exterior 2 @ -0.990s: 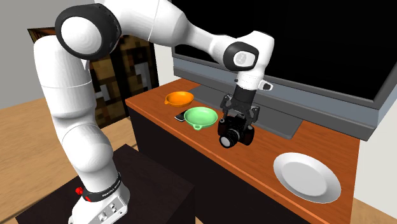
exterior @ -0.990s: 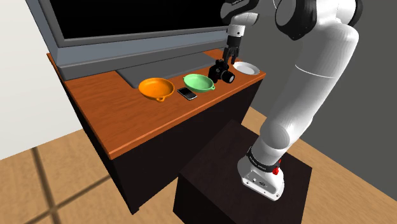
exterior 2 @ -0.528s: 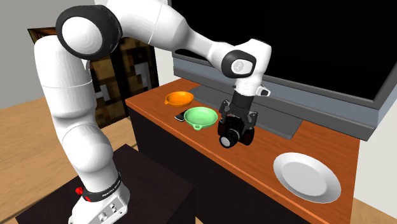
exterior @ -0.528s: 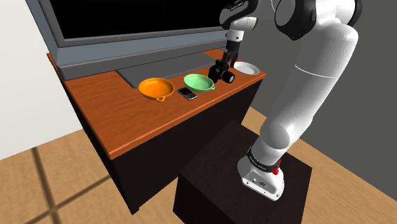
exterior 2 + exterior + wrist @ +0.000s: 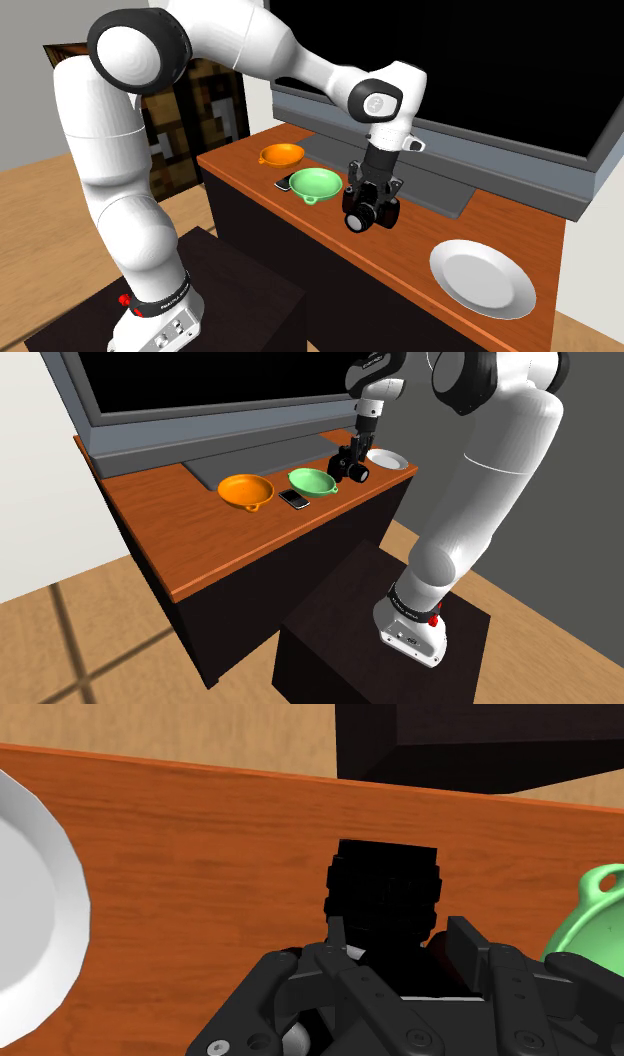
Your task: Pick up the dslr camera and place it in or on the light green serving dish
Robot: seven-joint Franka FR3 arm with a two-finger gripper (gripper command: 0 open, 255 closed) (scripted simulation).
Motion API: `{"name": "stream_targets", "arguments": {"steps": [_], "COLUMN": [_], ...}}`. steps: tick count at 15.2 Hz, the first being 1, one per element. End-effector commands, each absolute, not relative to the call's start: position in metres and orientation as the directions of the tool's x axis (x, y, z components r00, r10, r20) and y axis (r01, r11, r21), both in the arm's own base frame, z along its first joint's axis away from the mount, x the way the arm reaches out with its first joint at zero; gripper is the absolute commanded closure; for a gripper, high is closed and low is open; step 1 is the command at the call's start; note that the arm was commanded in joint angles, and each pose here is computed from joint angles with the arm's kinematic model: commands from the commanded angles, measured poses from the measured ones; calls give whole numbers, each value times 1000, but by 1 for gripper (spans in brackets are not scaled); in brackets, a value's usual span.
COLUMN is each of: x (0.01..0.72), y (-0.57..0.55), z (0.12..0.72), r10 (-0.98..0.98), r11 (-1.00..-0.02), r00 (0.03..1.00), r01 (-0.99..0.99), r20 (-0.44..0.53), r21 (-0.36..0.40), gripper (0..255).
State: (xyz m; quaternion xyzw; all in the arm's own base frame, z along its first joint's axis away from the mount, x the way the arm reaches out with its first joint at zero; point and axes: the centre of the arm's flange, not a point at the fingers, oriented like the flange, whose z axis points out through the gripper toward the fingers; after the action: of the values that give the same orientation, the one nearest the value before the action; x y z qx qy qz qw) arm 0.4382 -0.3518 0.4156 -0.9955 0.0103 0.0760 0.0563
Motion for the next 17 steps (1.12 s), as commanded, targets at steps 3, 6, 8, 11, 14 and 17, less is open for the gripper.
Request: {"name": "stream_targets", "arguments": {"steps": [3,6,8,11,14,17], "x": [439,439,439,439,439,439], "y": [-351,-351,-351,-351,-351,-351], "z": [415,415,426,442,457,473], "r10": [-11,-11,-11,-11,-11,-11], "r11": [-993,-994,-994,-994,-994,-994], "r00": [988,988,988,988,988,988], "r01": [-28,-28,-28,-28,-28,-28], "r20": [-152,-152,-152,-152,-152,-152], "r21": [-110,-110,-110,-110,-110,-110], "gripper": [255,255,255,255,255,255]}}
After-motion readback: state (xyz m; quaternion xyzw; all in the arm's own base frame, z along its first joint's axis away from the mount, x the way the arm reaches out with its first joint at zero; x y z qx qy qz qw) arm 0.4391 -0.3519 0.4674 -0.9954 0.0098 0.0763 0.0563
